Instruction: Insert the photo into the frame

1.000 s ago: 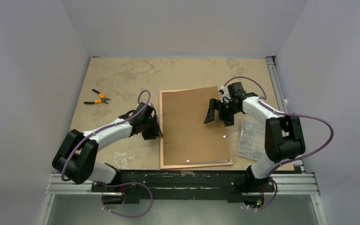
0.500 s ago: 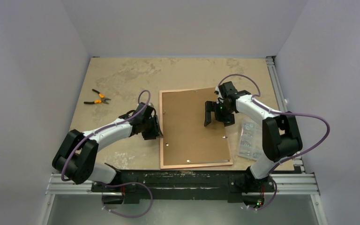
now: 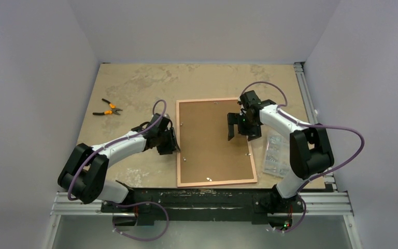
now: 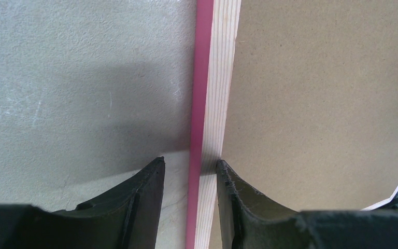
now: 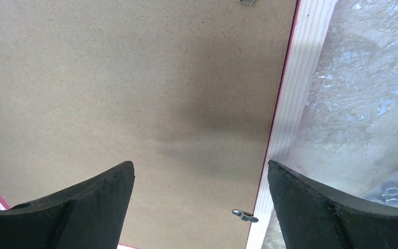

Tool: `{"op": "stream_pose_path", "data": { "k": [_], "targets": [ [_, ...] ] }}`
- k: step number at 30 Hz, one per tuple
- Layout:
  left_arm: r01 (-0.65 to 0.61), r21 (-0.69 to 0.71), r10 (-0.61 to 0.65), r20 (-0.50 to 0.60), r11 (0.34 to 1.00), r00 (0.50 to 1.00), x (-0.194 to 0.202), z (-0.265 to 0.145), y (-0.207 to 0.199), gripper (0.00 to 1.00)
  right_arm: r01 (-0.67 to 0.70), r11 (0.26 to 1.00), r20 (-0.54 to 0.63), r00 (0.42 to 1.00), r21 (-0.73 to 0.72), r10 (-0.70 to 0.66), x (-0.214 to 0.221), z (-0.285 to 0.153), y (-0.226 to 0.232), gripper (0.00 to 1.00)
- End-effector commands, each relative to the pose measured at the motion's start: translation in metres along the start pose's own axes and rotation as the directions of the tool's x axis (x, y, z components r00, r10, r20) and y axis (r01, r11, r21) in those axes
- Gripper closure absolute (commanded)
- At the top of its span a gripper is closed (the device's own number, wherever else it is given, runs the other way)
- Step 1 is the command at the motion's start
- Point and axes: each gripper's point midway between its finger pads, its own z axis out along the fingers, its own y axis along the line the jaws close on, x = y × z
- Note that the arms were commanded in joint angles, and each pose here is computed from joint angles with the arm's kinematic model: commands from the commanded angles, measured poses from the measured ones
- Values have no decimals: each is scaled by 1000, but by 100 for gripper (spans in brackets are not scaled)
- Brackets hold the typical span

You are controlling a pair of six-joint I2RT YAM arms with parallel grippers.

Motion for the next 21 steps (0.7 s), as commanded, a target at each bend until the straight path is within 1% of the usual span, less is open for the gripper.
{"op": "stream_pose_path", "data": {
  "k": [1, 7, 13, 21],
  "targets": [
    [-20, -95, 20, -4, 995, 1000, 4, 5, 22, 60, 16, 1000, 67, 998, 8, -17, -17, -17, 4, 2],
    [-23, -95, 22, -7, 995, 1000, 4, 5, 22, 55, 17, 999, 99, 995, 41, -21, -16, -28, -3, 2],
    [-23, -96, 22, -10, 995, 1000, 5, 6, 22, 54, 16, 999, 59, 998, 51, -19, 4, -24, -9, 2],
    [-20, -95, 19, -16, 995, 1000, 7, 9, 23, 54, 1, 1000, -18, 1000, 13, -1, 32, -3, -10, 15]
  ]
}}
